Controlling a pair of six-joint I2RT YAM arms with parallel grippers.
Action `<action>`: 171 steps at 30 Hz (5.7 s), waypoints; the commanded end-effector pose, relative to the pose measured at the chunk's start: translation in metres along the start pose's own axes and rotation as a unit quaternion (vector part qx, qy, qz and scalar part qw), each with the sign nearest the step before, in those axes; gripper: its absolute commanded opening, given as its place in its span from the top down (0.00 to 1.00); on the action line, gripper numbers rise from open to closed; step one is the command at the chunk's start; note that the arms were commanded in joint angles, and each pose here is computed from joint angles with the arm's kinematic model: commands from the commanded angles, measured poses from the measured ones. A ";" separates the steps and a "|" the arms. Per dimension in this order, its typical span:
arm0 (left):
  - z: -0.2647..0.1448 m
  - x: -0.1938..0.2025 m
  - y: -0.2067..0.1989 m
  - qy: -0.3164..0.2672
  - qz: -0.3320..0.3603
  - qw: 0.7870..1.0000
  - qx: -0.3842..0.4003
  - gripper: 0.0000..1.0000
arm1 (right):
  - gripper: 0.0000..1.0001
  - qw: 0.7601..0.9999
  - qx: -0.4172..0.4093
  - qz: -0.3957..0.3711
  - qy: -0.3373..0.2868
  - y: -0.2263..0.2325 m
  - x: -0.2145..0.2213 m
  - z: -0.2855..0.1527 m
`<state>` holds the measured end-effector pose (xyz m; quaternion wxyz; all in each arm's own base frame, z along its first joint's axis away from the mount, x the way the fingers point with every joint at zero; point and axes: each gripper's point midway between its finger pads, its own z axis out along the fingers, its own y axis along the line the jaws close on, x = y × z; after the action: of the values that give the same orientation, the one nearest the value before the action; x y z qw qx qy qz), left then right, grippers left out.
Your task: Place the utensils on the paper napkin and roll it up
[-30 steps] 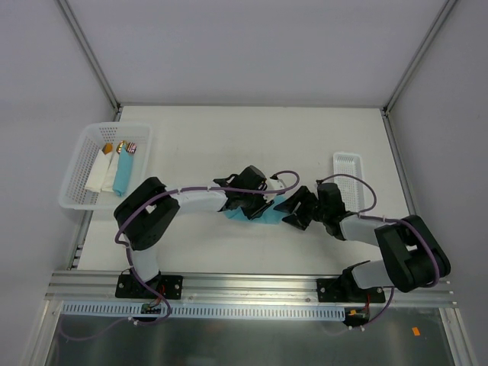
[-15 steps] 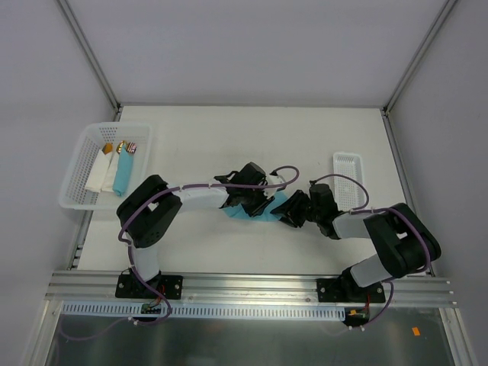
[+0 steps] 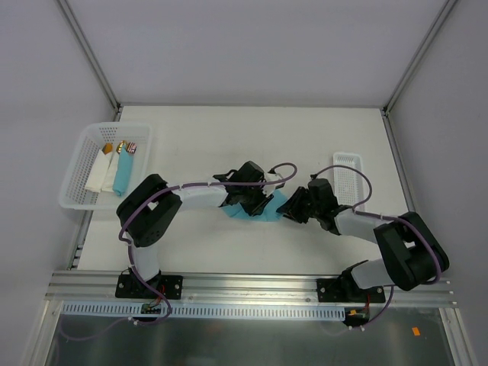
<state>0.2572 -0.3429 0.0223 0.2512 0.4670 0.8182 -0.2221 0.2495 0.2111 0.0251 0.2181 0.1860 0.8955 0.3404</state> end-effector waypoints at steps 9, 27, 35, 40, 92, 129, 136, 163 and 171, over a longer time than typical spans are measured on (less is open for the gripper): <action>0.002 0.008 0.003 0.019 -0.034 0.999 0.011 0.74 | 0.77 0.996 -0.025 -0.078 -0.026 0.035 -0.013 -0.002; 0.005 0.012 0.006 0.026 -0.063 0.998 0.017 0.75 | 1.00 0.997 -0.075 0.018 0.013 0.066 0.001 0.015; 0.004 0.014 0.006 0.027 -0.071 0.997 0.020 0.75 | 0.99 0.996 -0.084 0.032 0.003 0.070 -0.003 0.014; 0.003 0.016 0.006 0.029 -0.072 0.997 0.020 0.75 | 0.86 0.998 -0.054 0.026 -0.033 0.055 -0.018 0.002; 0.006 0.012 0.008 0.030 -0.098 0.994 0.035 0.76 | 1.00 0.993 -0.097 0.060 0.000 0.075 -0.035 0.023; -0.046 0.020 0.004 0.032 -0.209 0.972 0.099 0.75 | 1.00 0.993 -0.095 0.075 0.009 0.075 -0.032 0.028; -0.038 0.028 0.013 0.043 -0.249 0.961 0.110 0.76 | 1.00 0.993 -0.092 0.069 0.011 0.077 -0.033 0.027; -0.015 0.037 0.017 0.070 -0.280 0.950 0.116 0.80 | 1.00 0.985 -0.113 0.129 0.025 0.105 -0.027 0.056; -0.015 0.040 0.017 0.071 -0.281 0.950 0.115 0.80 | 1.00 0.976 -0.141 0.164 0.029 0.115 -0.023 0.068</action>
<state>0.2544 -0.3062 0.0222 0.0814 0.2648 0.8916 -0.3582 0.3075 0.3039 0.0425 0.1353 0.2805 0.8309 0.4611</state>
